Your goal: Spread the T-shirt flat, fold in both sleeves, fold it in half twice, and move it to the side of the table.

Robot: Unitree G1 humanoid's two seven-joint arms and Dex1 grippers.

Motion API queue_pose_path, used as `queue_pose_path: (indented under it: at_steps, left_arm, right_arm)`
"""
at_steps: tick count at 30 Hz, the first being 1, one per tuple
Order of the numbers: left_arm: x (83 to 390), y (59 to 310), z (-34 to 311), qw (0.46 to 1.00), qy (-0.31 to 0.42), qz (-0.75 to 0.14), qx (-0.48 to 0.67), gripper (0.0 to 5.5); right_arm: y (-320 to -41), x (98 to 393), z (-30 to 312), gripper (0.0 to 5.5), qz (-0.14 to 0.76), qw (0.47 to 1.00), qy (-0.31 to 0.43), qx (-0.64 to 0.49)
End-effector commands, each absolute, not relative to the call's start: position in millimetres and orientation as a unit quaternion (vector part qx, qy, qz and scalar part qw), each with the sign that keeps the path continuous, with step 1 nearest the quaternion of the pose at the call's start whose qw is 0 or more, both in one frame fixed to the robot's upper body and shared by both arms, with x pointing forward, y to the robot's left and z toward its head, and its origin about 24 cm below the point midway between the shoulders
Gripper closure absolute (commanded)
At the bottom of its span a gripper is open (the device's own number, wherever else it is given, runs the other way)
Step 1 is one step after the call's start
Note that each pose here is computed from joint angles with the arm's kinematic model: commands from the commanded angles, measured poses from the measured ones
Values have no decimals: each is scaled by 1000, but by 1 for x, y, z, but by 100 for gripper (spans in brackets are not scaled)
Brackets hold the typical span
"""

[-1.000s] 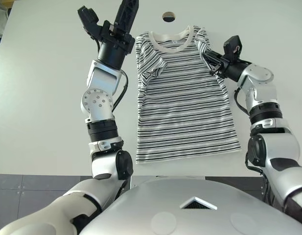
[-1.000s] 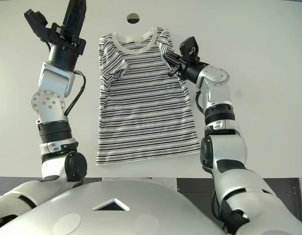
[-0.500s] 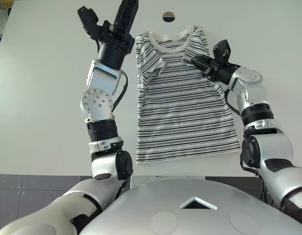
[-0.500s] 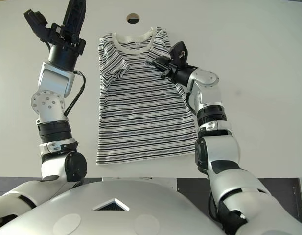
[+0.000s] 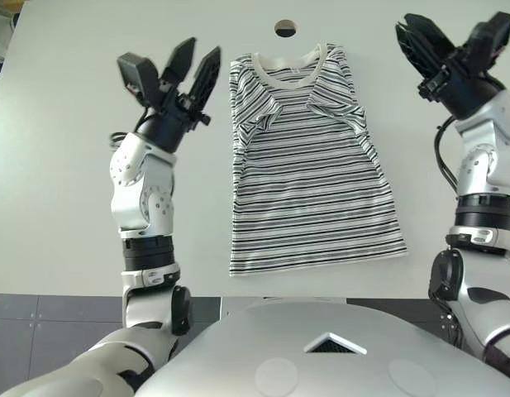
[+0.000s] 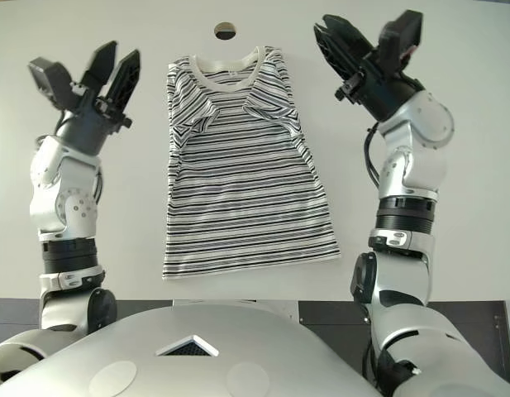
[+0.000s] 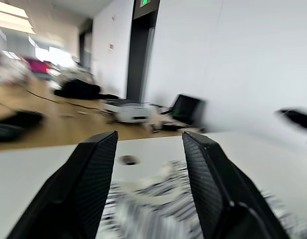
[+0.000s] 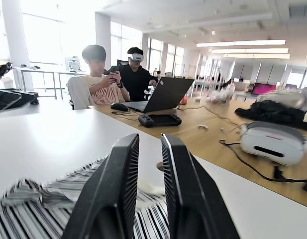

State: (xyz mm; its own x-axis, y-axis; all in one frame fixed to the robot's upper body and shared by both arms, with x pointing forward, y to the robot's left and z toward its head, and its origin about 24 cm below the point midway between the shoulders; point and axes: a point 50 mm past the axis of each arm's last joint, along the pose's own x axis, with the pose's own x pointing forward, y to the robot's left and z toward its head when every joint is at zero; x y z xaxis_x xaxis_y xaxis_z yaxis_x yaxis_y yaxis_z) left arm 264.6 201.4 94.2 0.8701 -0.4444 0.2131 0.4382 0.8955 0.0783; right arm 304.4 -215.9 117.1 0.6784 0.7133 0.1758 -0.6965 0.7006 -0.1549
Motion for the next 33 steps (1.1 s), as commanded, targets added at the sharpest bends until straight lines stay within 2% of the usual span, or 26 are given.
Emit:
queue_pose_path:
  at_steps: [1,3,4,6,9,10,21,26,33]
  left_arm:
    - [207,226,75,790,-119,-368,475,307]
    - [181,234,61,710,-86,-458,527,307]
    - [167,235,55,662,-73,-512,542,307]
    - [150,239,47,601,-51,-578,550,290]
    - [132,250,36,557,-5,-633,538,257]
    - [127,250,33,551,-3,-641,534,241]
    - [99,214,27,508,-3,-719,475,241]
    - [106,207,33,508,-10,-708,491,241]
    - [114,204,30,515,-32,-682,518,241]
  right_arm:
    - [-271,237,86,467,508,804,-21,-308]
    - [-289,209,67,467,572,728,70,-371]
    - [-298,199,62,447,587,718,110,-358]
    - [-314,186,59,415,599,714,167,-323]
    - [-325,162,57,379,632,682,262,-257]
    - [-322,162,60,379,642,675,260,-253]
    - [-257,163,62,379,709,594,160,-346]
    - [-258,154,53,379,721,557,175,-372]
    - [-260,147,49,379,730,540,188,-374]
